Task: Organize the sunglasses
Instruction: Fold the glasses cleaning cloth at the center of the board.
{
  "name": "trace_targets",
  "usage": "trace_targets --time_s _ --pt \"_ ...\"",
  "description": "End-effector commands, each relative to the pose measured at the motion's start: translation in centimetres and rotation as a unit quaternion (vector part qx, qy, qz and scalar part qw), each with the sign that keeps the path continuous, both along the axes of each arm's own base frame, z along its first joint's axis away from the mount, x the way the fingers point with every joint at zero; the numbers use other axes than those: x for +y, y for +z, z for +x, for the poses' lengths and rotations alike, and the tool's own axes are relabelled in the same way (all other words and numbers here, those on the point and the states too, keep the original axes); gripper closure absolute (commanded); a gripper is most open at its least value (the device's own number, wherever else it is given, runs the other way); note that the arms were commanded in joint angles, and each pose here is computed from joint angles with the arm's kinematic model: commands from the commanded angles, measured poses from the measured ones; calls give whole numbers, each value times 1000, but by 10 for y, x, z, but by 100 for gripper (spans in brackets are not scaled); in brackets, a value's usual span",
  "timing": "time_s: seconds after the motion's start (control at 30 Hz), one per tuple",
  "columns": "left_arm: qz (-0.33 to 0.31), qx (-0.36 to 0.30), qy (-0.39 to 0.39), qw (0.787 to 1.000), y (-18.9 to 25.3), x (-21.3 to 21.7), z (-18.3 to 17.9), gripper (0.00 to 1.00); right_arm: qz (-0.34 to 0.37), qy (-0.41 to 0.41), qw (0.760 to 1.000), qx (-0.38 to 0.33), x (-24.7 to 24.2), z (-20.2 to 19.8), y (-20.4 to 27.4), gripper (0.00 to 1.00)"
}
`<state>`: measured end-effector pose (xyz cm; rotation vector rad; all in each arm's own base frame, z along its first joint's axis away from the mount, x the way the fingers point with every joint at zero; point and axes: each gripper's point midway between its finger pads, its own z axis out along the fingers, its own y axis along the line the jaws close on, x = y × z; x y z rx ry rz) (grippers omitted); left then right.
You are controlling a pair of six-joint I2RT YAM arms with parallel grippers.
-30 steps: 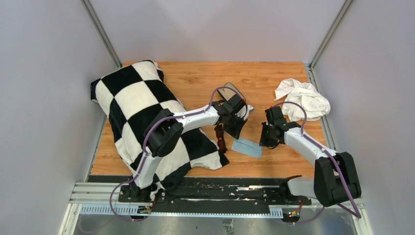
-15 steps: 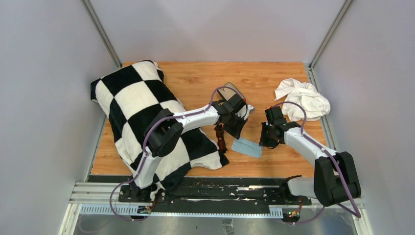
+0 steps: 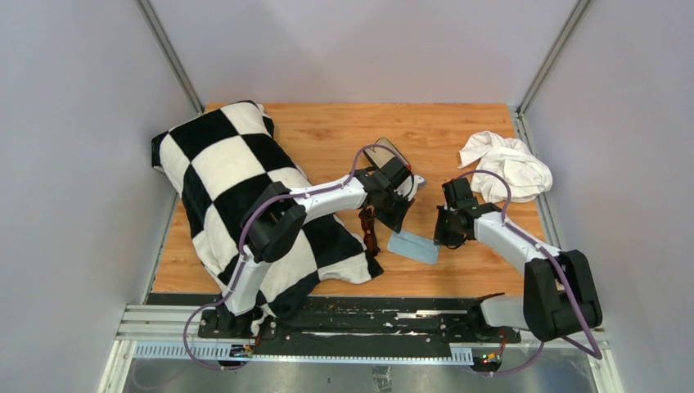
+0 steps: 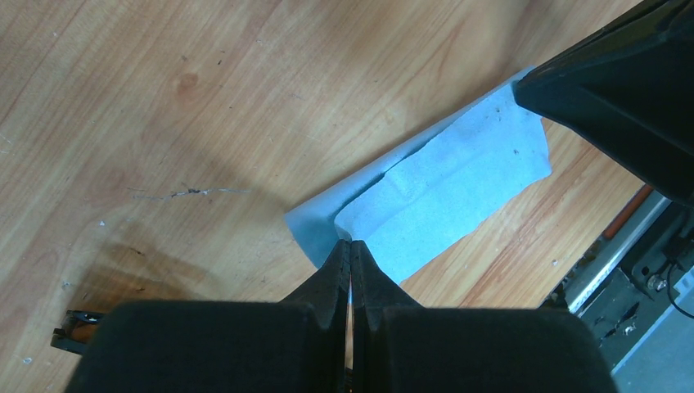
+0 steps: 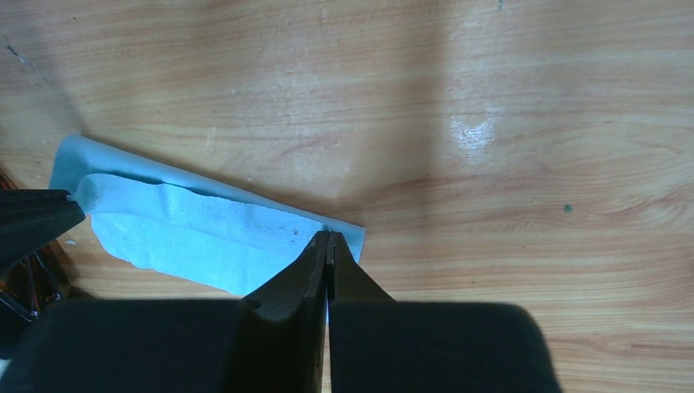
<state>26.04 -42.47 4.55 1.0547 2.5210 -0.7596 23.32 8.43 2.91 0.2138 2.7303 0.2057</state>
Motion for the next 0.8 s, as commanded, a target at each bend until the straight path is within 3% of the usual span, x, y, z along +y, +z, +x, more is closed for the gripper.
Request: trace_targets --time_s 0.0,0.77 --pt "-15 -3 -6 1000 13 -8 -1 100 -7 2 1000 -18 0 3 9 100" --pt "-12 15 -2 1000 9 3 -20 100 14 21 1000 5 2 -30 -1 100"
